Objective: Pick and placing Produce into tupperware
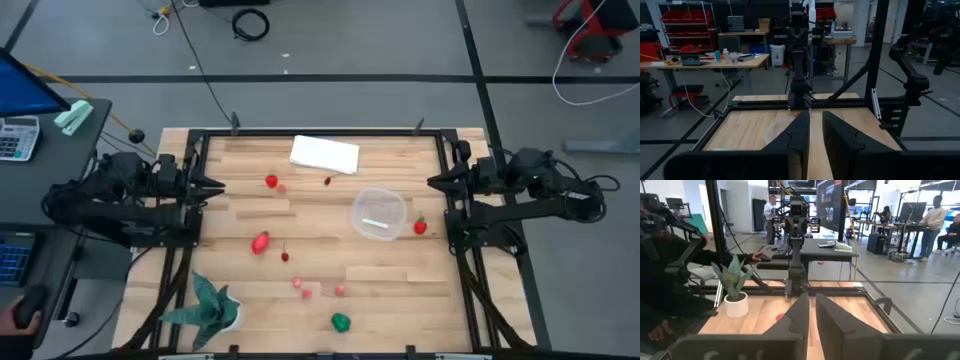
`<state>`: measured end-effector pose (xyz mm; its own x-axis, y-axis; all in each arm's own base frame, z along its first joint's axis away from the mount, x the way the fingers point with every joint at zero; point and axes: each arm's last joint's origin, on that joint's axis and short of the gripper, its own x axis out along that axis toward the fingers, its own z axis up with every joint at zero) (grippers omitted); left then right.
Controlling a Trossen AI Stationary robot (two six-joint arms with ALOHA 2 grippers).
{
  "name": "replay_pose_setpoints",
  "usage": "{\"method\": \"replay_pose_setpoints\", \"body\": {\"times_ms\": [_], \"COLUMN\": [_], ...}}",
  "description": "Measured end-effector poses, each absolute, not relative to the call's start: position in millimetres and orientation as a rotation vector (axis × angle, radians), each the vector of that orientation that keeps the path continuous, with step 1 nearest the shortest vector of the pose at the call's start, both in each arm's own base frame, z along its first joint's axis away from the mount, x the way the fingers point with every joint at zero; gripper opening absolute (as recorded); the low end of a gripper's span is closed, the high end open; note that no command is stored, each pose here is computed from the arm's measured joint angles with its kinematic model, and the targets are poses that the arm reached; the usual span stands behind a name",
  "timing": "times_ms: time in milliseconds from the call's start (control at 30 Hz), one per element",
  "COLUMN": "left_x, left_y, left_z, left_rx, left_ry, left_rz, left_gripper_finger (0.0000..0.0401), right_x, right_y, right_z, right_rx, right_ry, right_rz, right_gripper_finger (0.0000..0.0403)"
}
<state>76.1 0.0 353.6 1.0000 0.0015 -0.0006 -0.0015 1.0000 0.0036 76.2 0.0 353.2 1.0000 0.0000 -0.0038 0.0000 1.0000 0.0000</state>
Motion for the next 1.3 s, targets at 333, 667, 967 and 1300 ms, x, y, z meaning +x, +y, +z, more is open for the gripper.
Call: {"method": "replay_pose_setpoints", "body": {"times_ms": [333,667,967,1300], "left_x": [76.2,76.2,76.2,76.2], "left_y": [0.0,0.0,0.0,0.0], "left_z": [353.6,353.6,353.6,353.5], "left_rx": [0.004,0.004,0.004,0.004], "left_ry": [0.001,0.001,0.001,0.001], "left_rz": [0.002,0.002,0.002,0.001], "left_gripper_finger": [0.0053,0.0061,0.0053,0.0061], "right_x": [76.2,76.1,76.2,76.2], "right_y": [0.0,0.0,0.0,0.0], "right_z": [353.2,353.2,353.3,353.1], "right_rx": [0.0,0.0,0.0,0.0], "right_ry": [0.003,0.003,0.004,0.004], "right_rz": [0.0,0.001,0.0,0.0], "right_gripper_finger": [0.0042,0.0042,0.0042,0.0042]}}
